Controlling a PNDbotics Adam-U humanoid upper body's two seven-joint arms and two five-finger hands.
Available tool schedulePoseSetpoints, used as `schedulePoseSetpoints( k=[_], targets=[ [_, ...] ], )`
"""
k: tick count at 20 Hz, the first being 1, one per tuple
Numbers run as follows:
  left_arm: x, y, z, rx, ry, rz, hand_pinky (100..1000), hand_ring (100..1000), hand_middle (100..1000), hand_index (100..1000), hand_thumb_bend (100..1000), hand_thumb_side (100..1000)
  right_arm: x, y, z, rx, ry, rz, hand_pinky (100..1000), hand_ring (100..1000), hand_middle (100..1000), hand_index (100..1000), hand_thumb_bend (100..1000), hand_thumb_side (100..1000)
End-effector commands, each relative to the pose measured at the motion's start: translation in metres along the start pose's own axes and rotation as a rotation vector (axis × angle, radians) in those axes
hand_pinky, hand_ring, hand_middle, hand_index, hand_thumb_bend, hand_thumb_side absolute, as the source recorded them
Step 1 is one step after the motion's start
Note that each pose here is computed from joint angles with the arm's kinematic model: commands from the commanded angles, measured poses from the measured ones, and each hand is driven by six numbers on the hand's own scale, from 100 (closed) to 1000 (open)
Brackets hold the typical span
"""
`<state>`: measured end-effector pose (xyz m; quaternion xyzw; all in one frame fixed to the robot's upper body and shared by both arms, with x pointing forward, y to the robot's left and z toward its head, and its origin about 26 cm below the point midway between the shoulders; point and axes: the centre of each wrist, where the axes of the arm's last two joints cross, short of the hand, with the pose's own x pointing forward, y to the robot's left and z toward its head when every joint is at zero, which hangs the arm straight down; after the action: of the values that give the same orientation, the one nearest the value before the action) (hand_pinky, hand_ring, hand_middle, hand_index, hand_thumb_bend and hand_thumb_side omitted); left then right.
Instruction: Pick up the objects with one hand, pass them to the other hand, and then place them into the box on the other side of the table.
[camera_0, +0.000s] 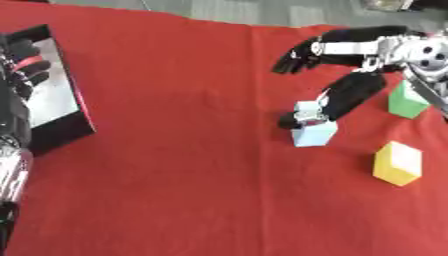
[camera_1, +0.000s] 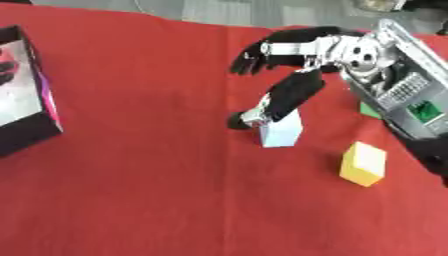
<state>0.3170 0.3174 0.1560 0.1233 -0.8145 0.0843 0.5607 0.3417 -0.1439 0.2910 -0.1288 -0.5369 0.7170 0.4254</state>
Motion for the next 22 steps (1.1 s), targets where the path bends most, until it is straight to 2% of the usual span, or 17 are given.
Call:
schedulePoseSetpoints(
  k=[1, 7, 18, 19, 20, 22],
  targets=[
    [0.01, 0.005, -0.004, -0.003, -0.031, -0.021, 834, 729, 736, 788, 196, 940, -0.009, -0.005, 0.006, 0.089, 0.099, -0.057, 931, 897, 851, 894, 521, 479],
    [0.01, 0.004, -0.004, -0.005, -0.031, -0.02, 835, 729, 735, 787, 196, 940, -0.022, 0.001, 0.002, 0.092, 0.132, -0.033, 935, 899, 852, 898, 513, 479],
    [0.01, 0.002, -0.004, -0.007, -0.03, -0.014, 835, 729, 733, 786, 195, 944, -0.036, 0.002, 0.0, 0.061, 0.193, 0.019, 941, 896, 846, 905, 467, 397],
    [0.01, 0.002, -0.004, -0.007, -0.03, -0.014, 835, 729, 733, 786, 195, 945, -0.038, 0.002, 0.0, 0.062, 0.199, 0.02, 942, 896, 847, 907, 435, 378],
    [0.01, 0.002, -0.004, -0.007, -0.029, -0.013, 835, 729, 733, 786, 195, 946, -0.04, 0.003, -0.001, 0.062, 0.205, 0.023, 943, 897, 847, 907, 460, 380],
    [0.01, 0.002, -0.003, -0.008, -0.027, -0.013, 835, 728, 733, 786, 194, 947, -0.043, 0.003, -0.003, 0.063, 0.213, 0.033, 949, 900, 849, 912, 451, 357]
  ],
)
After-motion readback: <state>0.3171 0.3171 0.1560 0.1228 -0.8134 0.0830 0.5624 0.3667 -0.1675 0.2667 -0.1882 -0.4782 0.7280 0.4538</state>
